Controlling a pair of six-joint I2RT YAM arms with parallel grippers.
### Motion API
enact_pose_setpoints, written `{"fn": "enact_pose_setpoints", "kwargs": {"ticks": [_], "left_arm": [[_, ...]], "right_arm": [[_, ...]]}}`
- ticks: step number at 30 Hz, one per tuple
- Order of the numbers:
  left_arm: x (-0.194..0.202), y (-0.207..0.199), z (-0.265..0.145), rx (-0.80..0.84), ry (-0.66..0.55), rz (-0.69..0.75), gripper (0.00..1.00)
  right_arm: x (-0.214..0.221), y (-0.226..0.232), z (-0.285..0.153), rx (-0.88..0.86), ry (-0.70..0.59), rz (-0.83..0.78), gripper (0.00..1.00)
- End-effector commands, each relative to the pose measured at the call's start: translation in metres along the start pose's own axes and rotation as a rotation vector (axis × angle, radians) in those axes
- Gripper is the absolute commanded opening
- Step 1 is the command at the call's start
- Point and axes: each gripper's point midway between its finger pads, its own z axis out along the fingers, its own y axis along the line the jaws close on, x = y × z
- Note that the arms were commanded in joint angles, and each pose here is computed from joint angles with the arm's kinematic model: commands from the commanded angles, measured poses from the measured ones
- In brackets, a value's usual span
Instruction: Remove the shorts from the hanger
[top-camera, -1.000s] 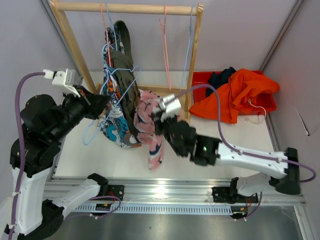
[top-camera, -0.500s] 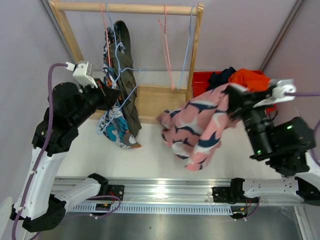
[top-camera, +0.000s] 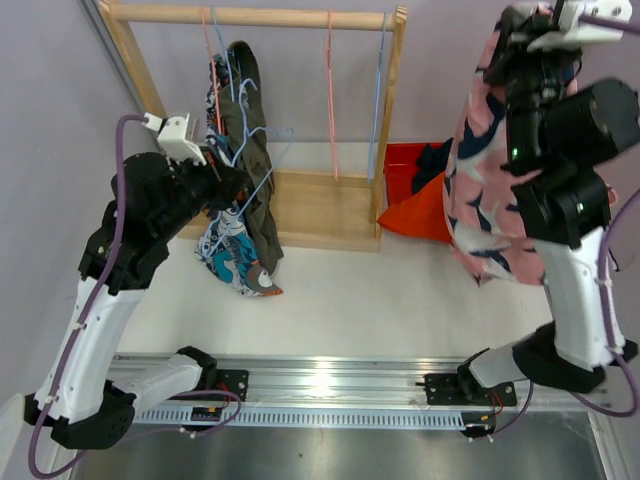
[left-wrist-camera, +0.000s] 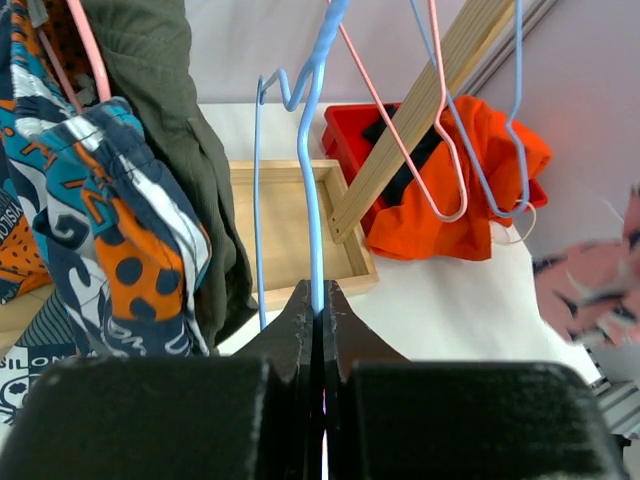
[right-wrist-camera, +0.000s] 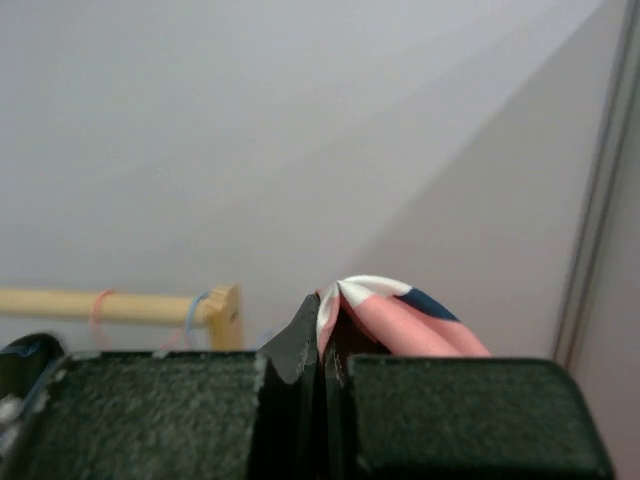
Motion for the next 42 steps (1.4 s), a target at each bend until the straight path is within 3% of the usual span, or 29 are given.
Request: {"fn": "enact_pose_setpoints", "kwargs": {"ticks": [1, 6, 10, 12, 24, 26, 27, 28, 29, 30, 31, 32, 33, 35, 42], "left_arm": [[-0.023, -0.007, 0.005, 0.024, -0.076, 0.035, 0.00], [-0.020, -0.005, 0.018, 0.017, -0.062, 0.041, 0.00], [-0.012, -0.002, 0.024, 0.011, -0.045, 0.047, 0.00], [-0.010, -0.001, 0.025, 0.010, -0.043, 0.050, 0.00], [-0.030, -0.005, 0.042, 0.001, -0.076, 0.018, 0.00], [-0.041, -0.009, 0.054, 0.001, -0.084, 0.010, 0.00], [-0.041, -0.009, 0.054, 0.001, -0.084, 0.011, 0.00], [-0.050, -0.012, 0.054, 0.004, -0.101, 0.012, 0.00], [-0.056, -0.013, 0.060, -0.001, -0.104, 0.014, 0.00], [-0.059, -0.013, 0.064, -0.008, -0.105, 0.020, 0.00], [-0.072, -0.016, 0.062, -0.005, -0.131, 0.024, 0.00], [-0.082, -0.020, 0.059, -0.004, -0.144, 0.026, 0.00], [-0.079, -0.017, 0.074, -0.020, -0.122, 0.034, 0.00], [-0.101, -0.023, 0.072, -0.014, -0.165, 0.039, 0.00], [-0.118, -0.031, 0.115, -0.004, -0.174, 0.022, 0.00]], "right_arm": [[-0.017, -0.008, 0.030, -0.091, -0.088, 0.029, 0.00], [0.013, -0.059, 0.082, -0.057, -0.129, 0.045, 0.00], [0.068, -0.109, 0.107, -0.022, -0.084, 0.116, 0.00], [0.123, -0.110, 0.111, -0.027, 0.019, 0.146, 0.00], [0.321, -0.093, 0.070, -0.031, 0.312, 0.313, 0.00], [0.403, -0.075, 0.038, -0.038, 0.466, 0.365, 0.00], [0.403, -0.074, 0.038, -0.038, 0.467, 0.365, 0.00], [0.440, -0.066, 0.022, -0.038, 0.564, 0.376, 0.00], [0.459, -0.055, 0.013, -0.051, 0.627, 0.388, 0.07], [0.477, -0.049, 0.004, -0.065, 0.696, 0.402, 0.25], [0.511, -0.044, -0.013, -0.054, 0.842, 0.417, 0.47], [0.523, -0.047, -0.022, -0.012, 0.899, 0.412, 0.85], [0.533, -0.047, -0.036, 0.018, 0.957, 0.405, 0.99], [0.534, -0.043, -0.065, 0.038, 0.981, 0.410, 0.99], [0.498, -0.023, -0.123, -0.006, 0.956, 0.405, 0.99]]}}
